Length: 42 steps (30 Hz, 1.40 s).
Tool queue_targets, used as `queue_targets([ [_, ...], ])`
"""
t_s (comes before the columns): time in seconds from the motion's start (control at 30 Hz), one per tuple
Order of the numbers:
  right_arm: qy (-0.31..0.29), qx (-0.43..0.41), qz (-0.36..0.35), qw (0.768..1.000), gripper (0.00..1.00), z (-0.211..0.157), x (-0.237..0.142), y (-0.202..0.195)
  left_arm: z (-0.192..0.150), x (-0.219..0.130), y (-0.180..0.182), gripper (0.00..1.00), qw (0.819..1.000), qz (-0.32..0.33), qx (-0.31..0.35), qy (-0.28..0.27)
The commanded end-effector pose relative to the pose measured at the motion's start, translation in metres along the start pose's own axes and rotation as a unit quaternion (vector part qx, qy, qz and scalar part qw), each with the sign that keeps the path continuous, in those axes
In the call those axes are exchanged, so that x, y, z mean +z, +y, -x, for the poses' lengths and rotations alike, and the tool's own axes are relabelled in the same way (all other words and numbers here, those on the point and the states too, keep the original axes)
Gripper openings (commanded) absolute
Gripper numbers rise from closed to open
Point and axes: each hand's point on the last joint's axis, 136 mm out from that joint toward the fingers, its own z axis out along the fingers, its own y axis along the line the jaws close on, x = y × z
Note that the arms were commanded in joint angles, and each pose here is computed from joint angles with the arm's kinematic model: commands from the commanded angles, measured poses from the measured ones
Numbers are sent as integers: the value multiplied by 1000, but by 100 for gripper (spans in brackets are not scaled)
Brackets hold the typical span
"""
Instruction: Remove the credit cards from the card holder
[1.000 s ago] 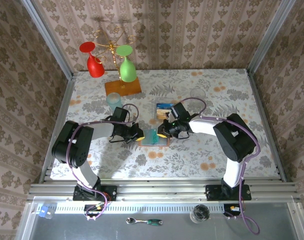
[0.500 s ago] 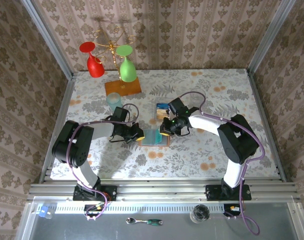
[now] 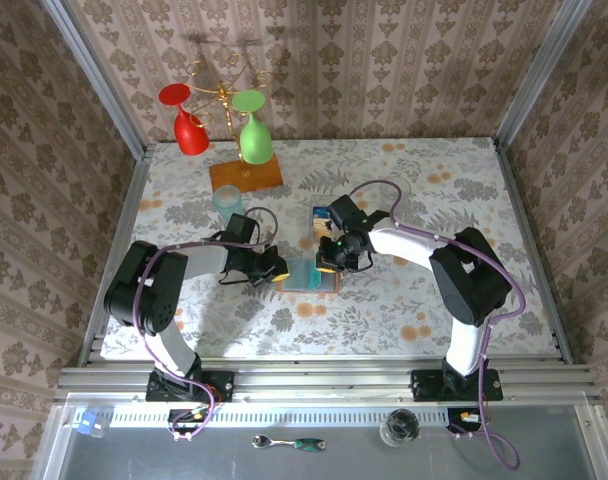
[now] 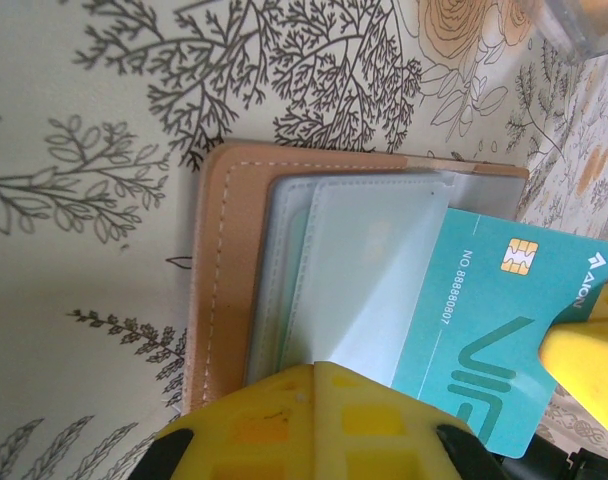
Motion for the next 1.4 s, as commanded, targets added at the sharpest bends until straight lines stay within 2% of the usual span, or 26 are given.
queue_targets([
  [0.0,-5,-1,-13,1000,10,3,4,0,-1,3,6,0,1000,5,-5,8],
  [0.37,4,7,-9,1000,16,-9,0,2,0,4,8,0,1000,2,-6,9],
  [0.77,1,12,-15,1000,9,-13,-1,-1,0,2,7,0,1000,1,-6,7],
  [1.07,-16,8,-12,1000,8,-10,-11,2,4,-4,-2,0,1000,-6,1,0],
  [1.2,-26,1,3,1000,8,-8,-20,7,9,-9,-10,4,1000,-12,7,-5],
  [1.37,-19,-47,4,999,8,-9,-26,5,18,-17,-19,5,1000,-14,11,-9],
])
